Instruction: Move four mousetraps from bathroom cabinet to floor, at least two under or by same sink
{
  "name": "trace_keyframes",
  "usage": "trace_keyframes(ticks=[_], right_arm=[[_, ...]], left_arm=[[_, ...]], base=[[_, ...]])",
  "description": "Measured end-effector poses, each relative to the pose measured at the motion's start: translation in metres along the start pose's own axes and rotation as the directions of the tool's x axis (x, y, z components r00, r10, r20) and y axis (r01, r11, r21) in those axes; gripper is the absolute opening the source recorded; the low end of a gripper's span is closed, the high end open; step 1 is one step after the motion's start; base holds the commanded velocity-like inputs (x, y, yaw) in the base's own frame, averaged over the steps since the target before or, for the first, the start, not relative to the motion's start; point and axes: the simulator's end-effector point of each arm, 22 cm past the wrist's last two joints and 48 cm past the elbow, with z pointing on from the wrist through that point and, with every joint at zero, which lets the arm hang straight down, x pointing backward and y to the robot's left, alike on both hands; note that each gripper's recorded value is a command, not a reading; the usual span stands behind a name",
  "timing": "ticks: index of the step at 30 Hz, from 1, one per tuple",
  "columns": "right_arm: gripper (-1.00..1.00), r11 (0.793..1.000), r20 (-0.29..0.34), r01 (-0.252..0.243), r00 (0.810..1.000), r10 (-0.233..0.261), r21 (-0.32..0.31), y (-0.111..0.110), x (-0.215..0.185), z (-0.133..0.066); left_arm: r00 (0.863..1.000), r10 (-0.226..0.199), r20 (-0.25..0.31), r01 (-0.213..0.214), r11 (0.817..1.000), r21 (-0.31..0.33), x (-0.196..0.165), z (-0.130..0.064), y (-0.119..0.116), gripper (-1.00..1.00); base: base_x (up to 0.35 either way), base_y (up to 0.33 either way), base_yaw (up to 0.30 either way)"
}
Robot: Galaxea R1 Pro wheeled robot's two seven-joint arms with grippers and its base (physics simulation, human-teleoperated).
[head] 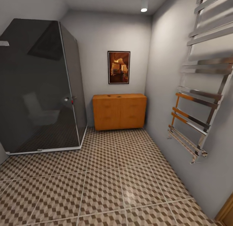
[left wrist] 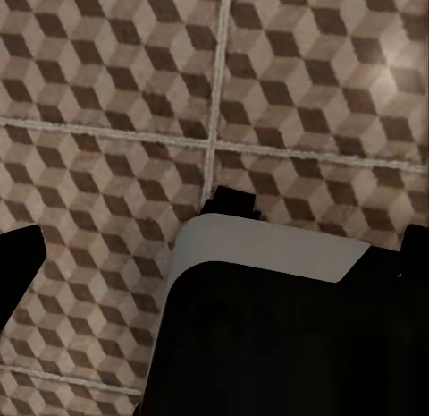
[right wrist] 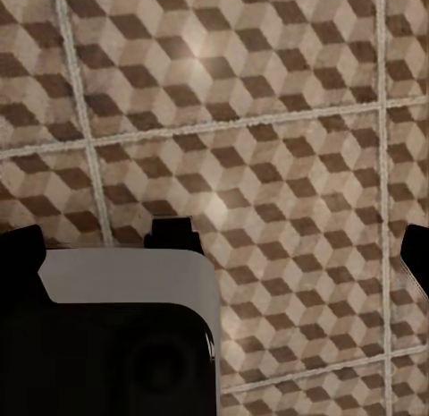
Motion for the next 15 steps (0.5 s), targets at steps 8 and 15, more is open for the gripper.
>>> trace_keyframes(ticks=[8, 15], right_arm=[[1.0, 1.0, 0.003, -0.001, 1.0, 0.001, 0.001, -0.0006, -0.0007, 0.0001], [1.0, 1.0, 0.004, -0.001, 1.0, 0.001, 0.001, -0.001, -0.0008, 0.0001]], left_arm=[[1.0, 0.0, 0.0, 0.0, 1.0, 0.0, -0.0001, 0.0, 0.0001, 1.0], [1.0, 0.0, 0.0, 0.0, 1.0, 0.0, 0.0, 0.0, 0.0002, 1.0]], base=[[0.322, 0.0, 0.086], [0.322, 0.0, 0.18]])
